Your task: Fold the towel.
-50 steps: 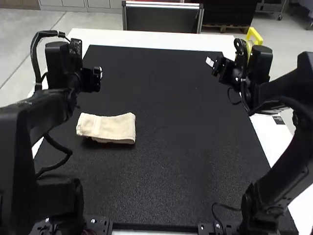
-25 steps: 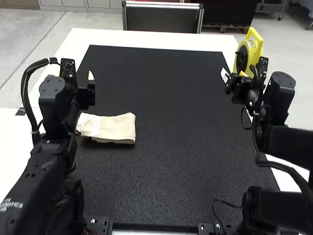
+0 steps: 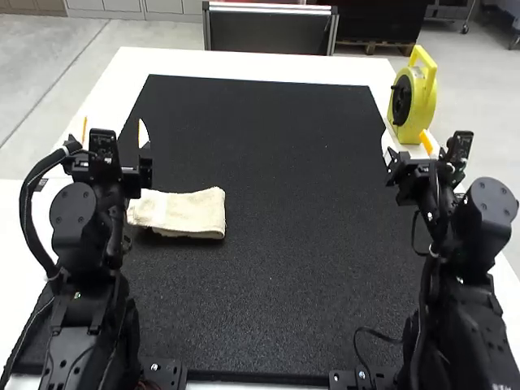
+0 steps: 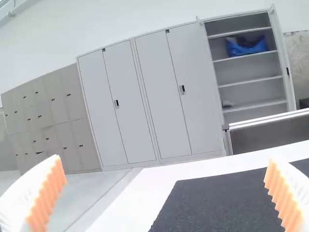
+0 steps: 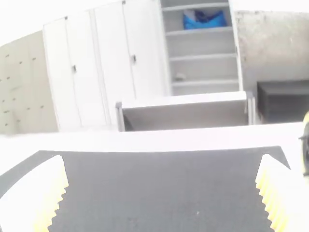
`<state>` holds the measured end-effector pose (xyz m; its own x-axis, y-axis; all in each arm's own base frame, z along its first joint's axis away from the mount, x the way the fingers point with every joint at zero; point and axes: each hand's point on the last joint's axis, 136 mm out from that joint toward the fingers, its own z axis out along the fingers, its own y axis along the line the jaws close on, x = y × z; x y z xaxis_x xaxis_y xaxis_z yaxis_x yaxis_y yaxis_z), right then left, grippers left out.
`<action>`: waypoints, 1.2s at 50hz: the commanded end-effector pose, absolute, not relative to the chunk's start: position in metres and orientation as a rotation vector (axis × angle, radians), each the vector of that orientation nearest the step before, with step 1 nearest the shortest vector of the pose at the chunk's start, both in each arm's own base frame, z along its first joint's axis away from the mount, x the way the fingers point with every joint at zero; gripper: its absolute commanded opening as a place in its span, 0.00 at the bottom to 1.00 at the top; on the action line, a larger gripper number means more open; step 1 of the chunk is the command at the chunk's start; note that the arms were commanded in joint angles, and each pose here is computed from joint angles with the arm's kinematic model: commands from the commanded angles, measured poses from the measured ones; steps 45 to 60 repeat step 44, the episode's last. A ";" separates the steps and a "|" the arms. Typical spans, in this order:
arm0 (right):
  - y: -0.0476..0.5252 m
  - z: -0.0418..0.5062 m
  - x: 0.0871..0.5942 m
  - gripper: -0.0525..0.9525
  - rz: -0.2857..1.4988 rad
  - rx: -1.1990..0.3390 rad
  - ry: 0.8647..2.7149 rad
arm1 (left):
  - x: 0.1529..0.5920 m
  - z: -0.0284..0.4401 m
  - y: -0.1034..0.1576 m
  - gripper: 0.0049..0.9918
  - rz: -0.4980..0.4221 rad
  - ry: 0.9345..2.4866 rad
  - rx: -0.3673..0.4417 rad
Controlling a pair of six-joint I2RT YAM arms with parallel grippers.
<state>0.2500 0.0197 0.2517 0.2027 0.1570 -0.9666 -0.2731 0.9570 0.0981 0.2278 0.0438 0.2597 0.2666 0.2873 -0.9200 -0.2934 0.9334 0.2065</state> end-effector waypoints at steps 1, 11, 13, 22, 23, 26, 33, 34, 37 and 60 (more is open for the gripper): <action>0.023 0.278 0.224 0.94 0.236 -0.157 1.190 | 0.226 0.264 0.038 0.98 0.387 1.211 0.029; 0.017 0.257 0.224 0.95 0.165 -0.181 1.231 | 0.237 0.234 0.029 0.98 0.269 1.328 0.038; 0.013 0.246 0.228 0.95 0.143 -0.177 1.277 | 0.239 0.230 0.026 0.98 0.255 1.344 0.054; 0.001 0.202 0.238 0.96 0.103 -0.143 1.455 | 0.242 0.208 0.031 0.98 0.268 1.434 0.044; -0.001 0.195 0.239 0.96 0.094 -0.143 1.483 | 0.243 0.203 0.031 0.98 0.265 1.457 0.044; -0.002 0.172 0.240 0.96 0.063 -0.170 1.567 | 0.244 0.188 0.031 0.98 0.255 1.517 0.042; 0.006 0.147 0.237 0.96 0.031 -0.288 1.648 | 0.245 0.178 0.026 0.98 0.220 1.557 0.049; 0.008 0.147 0.237 0.96 0.033 -0.302 1.646 | 0.245 0.177 0.026 0.98 0.213 1.560 0.044; 0.011 0.141 0.235 0.96 0.055 -0.317 1.668 | 0.245 0.177 0.026 0.98 0.211 1.562 0.046; 0.013 0.134 0.234 0.96 0.038 -0.359 1.686 | 0.245 0.176 0.026 0.98 0.211 1.563 0.046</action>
